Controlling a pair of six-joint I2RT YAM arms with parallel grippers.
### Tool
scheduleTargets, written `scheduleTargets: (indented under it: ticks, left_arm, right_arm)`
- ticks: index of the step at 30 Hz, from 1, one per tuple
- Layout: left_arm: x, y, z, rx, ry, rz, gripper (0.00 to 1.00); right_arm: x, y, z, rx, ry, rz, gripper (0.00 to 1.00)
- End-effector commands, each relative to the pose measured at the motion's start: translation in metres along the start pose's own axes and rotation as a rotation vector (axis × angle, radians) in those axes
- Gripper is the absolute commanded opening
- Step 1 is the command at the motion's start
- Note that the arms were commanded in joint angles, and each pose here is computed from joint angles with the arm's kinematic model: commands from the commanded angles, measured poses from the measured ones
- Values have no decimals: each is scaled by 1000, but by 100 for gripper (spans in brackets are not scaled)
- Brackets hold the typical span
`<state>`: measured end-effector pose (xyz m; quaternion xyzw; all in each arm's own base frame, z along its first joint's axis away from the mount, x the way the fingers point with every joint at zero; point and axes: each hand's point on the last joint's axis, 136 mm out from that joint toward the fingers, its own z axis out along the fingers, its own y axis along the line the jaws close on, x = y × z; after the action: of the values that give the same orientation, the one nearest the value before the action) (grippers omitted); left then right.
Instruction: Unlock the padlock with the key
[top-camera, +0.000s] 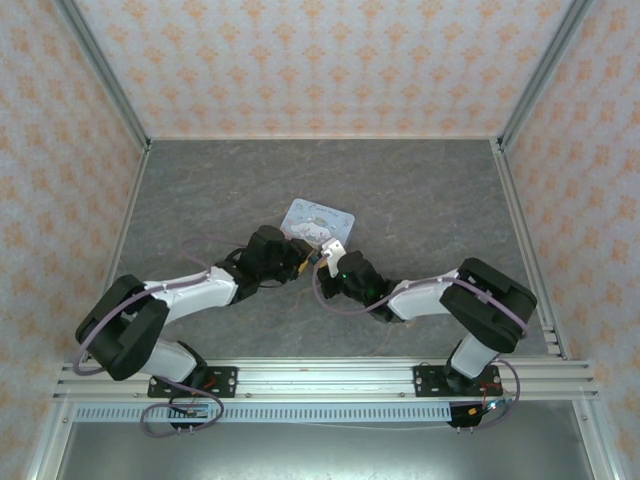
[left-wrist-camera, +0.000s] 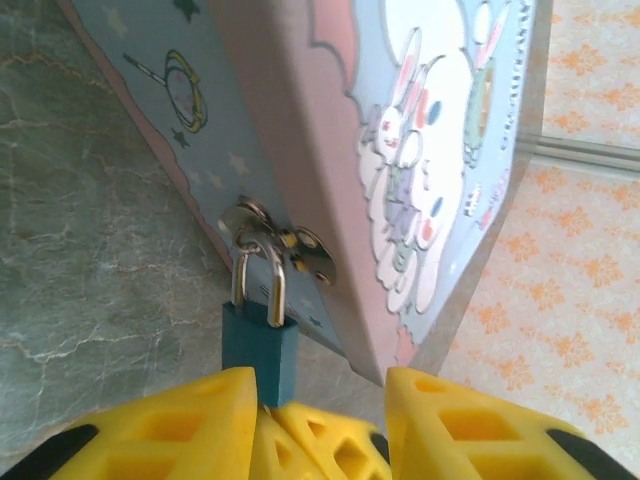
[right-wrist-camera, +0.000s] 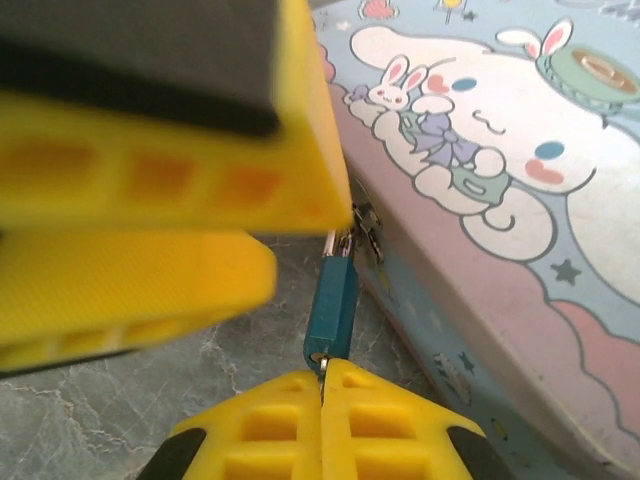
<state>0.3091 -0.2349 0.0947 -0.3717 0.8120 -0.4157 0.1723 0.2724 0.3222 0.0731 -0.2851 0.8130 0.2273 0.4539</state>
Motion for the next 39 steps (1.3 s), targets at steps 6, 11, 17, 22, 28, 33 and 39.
scheduleTargets:
  ticks: [6, 11, 17, 22, 28, 33, 39]
  left_arm:
    - [-33, 20, -40, -116, -159, 117, 48]
    - [-49, 28, -62, -164, -229, 152, 54]
    - [-68, 34, -74, -181, -273, 149, 63]
    - [-82, 33, -72, -184, -269, 150, 70]
    - [-90, 16, -58, -196, -225, 221, 76]
    - [-98, 0, -45, -226, -205, 295, 78]
    - [-109, -7, -24, -302, -160, 391, 79]
  right_arm:
    - [-6, 7, -3, -101, 26, 288, 0]
    - [-5, 14, -1, -184, 70, 473, 0]
    - [3, 11, 5, -256, 145, 707, 0]
    - [10, 1, 8, -258, 178, 820, 0]
    - [6, -12, 0, -214, 159, 804, 14]
    - [4, -24, -14, -142, 159, 741, 33]
    - [-13, -24, -27, -165, 118, 704, 55]
